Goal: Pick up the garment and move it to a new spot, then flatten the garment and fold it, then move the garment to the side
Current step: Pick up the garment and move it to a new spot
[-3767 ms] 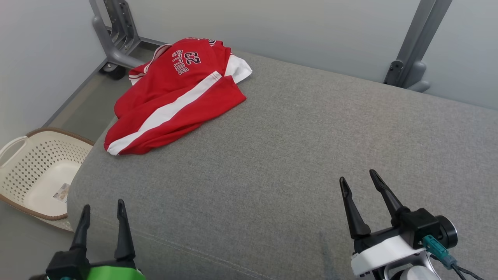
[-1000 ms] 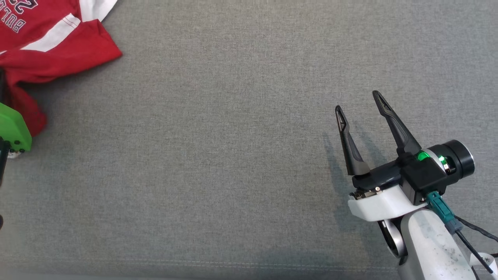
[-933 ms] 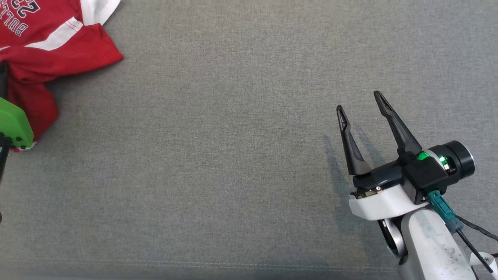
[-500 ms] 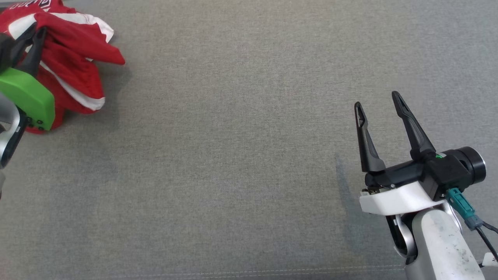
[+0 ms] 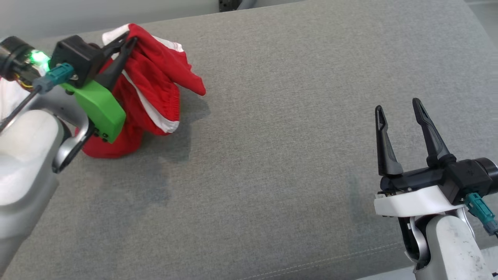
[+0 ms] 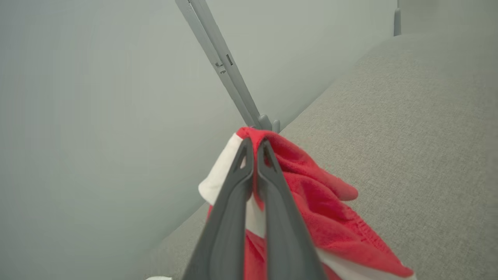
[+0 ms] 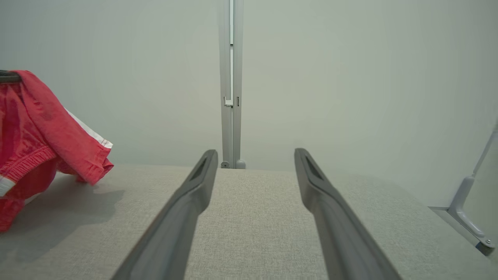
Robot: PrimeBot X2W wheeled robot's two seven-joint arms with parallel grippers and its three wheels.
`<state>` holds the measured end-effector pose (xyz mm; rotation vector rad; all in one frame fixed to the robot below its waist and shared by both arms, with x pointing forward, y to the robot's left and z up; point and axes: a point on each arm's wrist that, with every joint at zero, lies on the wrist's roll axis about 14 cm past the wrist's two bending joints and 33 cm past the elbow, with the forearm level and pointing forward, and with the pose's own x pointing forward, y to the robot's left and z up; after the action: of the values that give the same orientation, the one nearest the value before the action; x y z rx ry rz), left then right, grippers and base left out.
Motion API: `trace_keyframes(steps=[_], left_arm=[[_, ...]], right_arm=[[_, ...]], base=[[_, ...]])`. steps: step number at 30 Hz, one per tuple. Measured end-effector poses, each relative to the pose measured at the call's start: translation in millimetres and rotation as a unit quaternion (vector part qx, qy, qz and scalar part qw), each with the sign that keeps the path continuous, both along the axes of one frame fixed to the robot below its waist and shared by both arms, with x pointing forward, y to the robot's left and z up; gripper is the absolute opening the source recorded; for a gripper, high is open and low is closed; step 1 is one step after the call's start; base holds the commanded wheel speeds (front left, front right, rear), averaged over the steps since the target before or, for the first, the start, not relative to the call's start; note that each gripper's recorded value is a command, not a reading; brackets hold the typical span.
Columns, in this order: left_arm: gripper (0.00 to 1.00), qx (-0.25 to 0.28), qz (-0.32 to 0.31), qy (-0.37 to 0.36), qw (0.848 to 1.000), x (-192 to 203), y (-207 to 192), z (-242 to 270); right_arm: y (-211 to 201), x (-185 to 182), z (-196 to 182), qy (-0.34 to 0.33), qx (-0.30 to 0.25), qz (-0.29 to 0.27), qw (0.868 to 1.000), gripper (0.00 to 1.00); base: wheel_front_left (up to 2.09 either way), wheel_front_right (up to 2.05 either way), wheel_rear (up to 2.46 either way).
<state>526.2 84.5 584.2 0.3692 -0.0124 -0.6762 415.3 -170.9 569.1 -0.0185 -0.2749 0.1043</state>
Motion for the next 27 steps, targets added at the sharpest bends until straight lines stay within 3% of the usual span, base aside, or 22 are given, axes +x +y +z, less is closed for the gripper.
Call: trace_keyframes(steps=[13, 18, 25, 26, 27], left_arm=[[0.0, -0.099, -0.13, 0.081, 0.983, -36, -146, -47], [0.0, -0.106, -0.133, 0.137, 0.976, -49, -165, -86], [0.0, -0.116, -0.083, 0.173, 0.974, -41, -159, -119], [0.31, -0.115, -0.079, 0.176, 0.975, -41, -158, -122], [0.77, -0.114, -0.075, 0.177, 0.975, -41, -157, -124]], right_arm=[[-32, -21, -1, 0.008, 0.003, -0.046, 0.999, 1.0], [-37, -25, -4, 0.014, 0.003, -0.054, 0.998, 1.0], [-40, -26, -10, 0.023, 0.006, -0.06, 0.998, 1.0], [-40, -26, -11, 0.024, 0.006, -0.06, 0.998, 1.0], [-40, -26, -11, 0.025, 0.006, -0.059, 0.998, 1.0]], base=[[0.0, 0.0, 0.0], [0.0, 0.0, 0.0], [0.0, 0.0, 0.0], [0.0, 0.0, 0.0], [0.0, 0.0, 0.0]])
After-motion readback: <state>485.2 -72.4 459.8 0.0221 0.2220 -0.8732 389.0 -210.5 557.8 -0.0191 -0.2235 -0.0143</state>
